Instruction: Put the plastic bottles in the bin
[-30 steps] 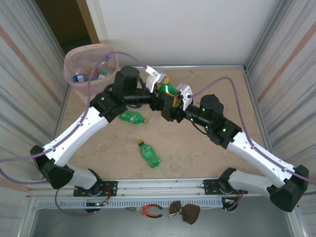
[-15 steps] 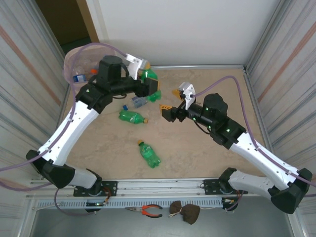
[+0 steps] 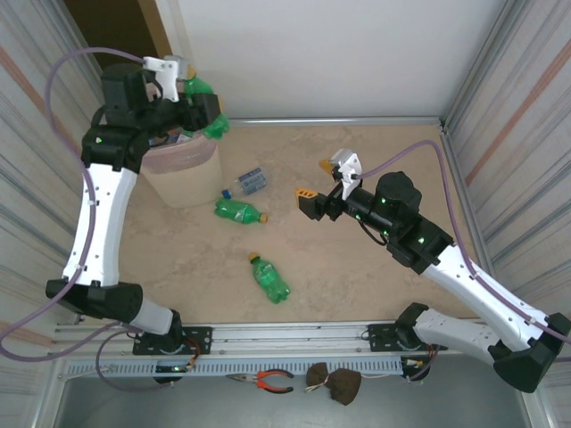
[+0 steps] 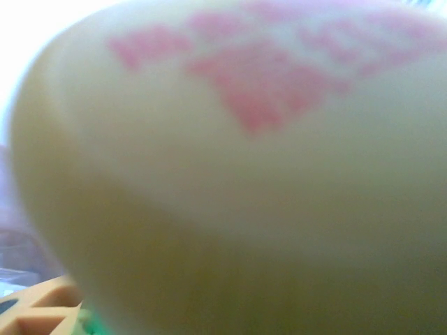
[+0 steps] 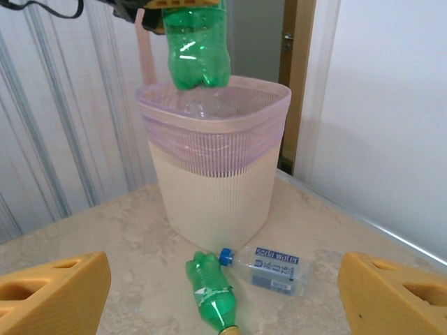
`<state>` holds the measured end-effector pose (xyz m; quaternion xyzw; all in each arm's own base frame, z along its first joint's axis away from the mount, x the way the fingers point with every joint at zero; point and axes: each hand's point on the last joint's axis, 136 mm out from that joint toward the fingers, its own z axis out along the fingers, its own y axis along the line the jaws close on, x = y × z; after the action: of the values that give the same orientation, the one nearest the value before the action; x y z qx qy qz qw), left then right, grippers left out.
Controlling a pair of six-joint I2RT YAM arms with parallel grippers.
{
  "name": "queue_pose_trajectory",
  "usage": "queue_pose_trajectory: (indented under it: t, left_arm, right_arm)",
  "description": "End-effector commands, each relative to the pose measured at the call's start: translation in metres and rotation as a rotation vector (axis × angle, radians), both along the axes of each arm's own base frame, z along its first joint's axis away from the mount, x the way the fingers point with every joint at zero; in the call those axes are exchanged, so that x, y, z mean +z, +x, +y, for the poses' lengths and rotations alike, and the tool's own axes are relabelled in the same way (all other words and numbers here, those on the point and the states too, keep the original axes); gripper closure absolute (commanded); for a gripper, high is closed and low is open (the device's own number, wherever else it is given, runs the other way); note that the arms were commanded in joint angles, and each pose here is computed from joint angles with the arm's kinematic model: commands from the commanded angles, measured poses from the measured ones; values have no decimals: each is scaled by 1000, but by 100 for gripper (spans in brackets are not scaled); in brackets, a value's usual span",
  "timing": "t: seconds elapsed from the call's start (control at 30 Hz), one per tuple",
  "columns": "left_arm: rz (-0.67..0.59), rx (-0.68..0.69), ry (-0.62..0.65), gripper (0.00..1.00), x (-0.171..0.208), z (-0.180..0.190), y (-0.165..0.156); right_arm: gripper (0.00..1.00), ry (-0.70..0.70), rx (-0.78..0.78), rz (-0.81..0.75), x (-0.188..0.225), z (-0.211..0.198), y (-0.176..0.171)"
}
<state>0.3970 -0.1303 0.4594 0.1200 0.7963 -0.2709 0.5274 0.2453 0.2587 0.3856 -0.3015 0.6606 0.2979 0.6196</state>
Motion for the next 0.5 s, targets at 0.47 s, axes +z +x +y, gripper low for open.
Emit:
queue_pose_trajectory:
  t: [0.47]
  left_arm:
    - [125,190,199,42,-29,89,58]
  right_arm:
    - [16,-25,-29,-58,16,-6,0]
